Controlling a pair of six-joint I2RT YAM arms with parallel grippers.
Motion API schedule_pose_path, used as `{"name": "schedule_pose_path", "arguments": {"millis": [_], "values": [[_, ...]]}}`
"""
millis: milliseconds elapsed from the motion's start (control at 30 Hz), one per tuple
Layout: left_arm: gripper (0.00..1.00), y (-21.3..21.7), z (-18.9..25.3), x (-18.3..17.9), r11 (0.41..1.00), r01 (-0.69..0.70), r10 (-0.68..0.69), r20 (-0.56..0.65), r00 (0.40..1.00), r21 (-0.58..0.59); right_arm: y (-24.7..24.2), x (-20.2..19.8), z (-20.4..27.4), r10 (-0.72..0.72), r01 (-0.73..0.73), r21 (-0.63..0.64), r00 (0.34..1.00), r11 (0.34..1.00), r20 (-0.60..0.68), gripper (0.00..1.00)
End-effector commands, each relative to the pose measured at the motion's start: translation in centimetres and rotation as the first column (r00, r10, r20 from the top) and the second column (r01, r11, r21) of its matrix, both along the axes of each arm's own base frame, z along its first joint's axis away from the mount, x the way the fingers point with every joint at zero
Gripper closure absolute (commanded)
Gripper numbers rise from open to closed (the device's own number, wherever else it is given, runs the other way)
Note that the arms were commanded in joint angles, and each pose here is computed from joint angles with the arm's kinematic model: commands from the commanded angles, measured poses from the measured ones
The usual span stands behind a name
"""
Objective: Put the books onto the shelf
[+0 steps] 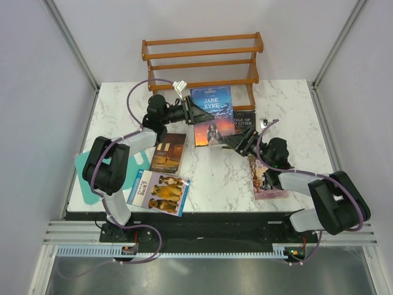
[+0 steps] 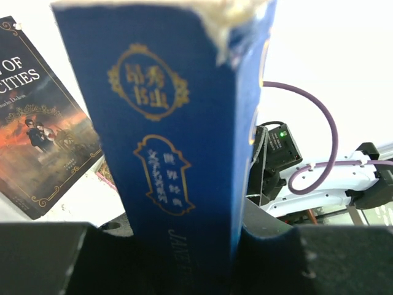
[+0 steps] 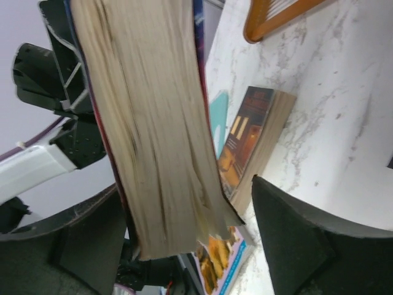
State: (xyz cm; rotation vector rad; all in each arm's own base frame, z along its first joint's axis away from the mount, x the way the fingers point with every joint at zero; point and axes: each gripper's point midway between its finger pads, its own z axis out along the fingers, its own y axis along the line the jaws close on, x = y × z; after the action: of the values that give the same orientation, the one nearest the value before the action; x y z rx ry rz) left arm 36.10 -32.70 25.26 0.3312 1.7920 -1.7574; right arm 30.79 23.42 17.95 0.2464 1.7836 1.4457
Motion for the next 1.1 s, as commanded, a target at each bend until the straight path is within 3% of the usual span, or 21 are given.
{"name": "schedule_pose_path", "arguments": {"millis": [0, 67, 200, 233, 300, 333, 367, 400, 467, 500, 567, 600, 633, 667, 800, 1067], "values": [[0.98, -0.2, 4.1, -1.1, 0.994, 0.056, -0.045, 0.127, 0.991, -0.089, 0.6, -0.4, 4.1, 0.041, -0.056, 0.130, 0.993, 0.990, 0.113, 0.24], [0.98, -0.3, 3.7, -1.1, 0.994, 0.056, -0.045, 0.122, 0.991, -0.088, 0.7, -0.5, 4.6, 0.048, -0.065, 0.145, 0.992, 0.987, 0.120, 0.39], [0.98, -0.4, 2.5, -1.0, 0.995, 0.058, -0.050, 0.099, 0.994, -0.081, 0.5, -0.6, 5.0, 0.037, -0.055, 0.147, 0.992, 0.988, 0.125, 0.45], [0.98, -0.4, 2.1, -1.0, 0.995, 0.059, -0.051, 0.092, 0.994, -0.078, 0.7, -0.8, 5.0, 0.060, -0.077, 0.142, 0.991, 0.987, 0.123, 0.58], [0.98, -0.4, 1.9, -1.0, 0.995, 0.058, -0.051, 0.093, 0.994, -0.075, 1.1, -0.9, 5.5, 0.087, -0.106, 0.142, 0.988, 0.984, 0.130, 0.73], [0.98, -0.4, 1.8, -1.0, 0.996, 0.062, -0.055, 0.093, 0.994, -0.072, 1.3, -0.9, 5.4, 0.100, -0.118, 0.143, 0.987, 0.983, 0.125, 0.92], [0.98, -0.5, 1.5, -0.9, 0.996, 0.065, -0.059, 0.088, 0.994, -0.056, 1.4, -1.1, 5.5, 0.110, -0.127, 0.148, 0.987, 0.981, 0.120, 1.00], [0.98, -0.4, 1.4, -0.8, 0.997, 0.062, -0.058, 0.091, 0.994, -0.043, 1.4, -1.0, 5.7, 0.111, -0.129, 0.147, 0.986, 0.981, 0.124, 1.00], [0.85, -0.1, 0.7, -0.6, 0.999, 0.039, -0.041, 0.095, 0.995, 0.029, 1.4, -0.9, 5.9, 0.112, -0.129, 0.124, 0.985, 0.984, 0.132, 1.00], [0.65, 0.5, 0.5, 0.3, 0.998, -0.014, 0.008, 0.105, 0.994, 0.060, 1.5, -0.9, 5.6, 0.114, -0.126, 0.105, 0.987, 0.987, 0.111, 1.00], [0.40, 1.8, 0.2, 0.6, 0.981, -0.092, 0.067, 0.149, 0.987, 0.170, 1.5, -0.7, 6.1, 0.110, -0.120, 0.068, 0.984, 0.990, 0.139, 1.00], [0.22, 2.9, -0.1, 1.8, 0.960, -0.177, 0.143, 0.164, 0.976, 0.217, 1.4, -0.7, 5.8, 0.108, -0.115, 0.050, 0.987, 0.992, 0.117, 1.00], [0.17, 3.7, 0.0, 2.1, 0.943, -0.220, 0.175, 0.190, 0.966, 0.249, 1.3, -0.6, 5.9, 0.108, -0.113, 0.032, 0.987, 0.993, 0.123, 1.00], [0.14, 4.7, 1.2, 2.4, 0.924, -0.273, 0.200, 0.268, 0.942, 0.269, 1.3, -0.3, 6.7, 0.103, -0.107, 0.020, 0.985, 0.994, 0.140, 1.00], [0.05, 10.8, 1.2, 4.2, 0.802, -0.475, 0.388, 0.289, 0.875, 0.362, 1.6, 0.6, 7.3, 0.116, -0.109, -0.051, 0.980, 0.993, 0.162, 1.00], [0.03, 16.2, 1.3, 2.4, 0.718, -0.574, 0.498, 0.285, 0.819, 0.395, 3.2, 3.2, 10.0, 0.177, -0.164, -0.077, 0.963, 0.983, 0.202, 1.00]]}}
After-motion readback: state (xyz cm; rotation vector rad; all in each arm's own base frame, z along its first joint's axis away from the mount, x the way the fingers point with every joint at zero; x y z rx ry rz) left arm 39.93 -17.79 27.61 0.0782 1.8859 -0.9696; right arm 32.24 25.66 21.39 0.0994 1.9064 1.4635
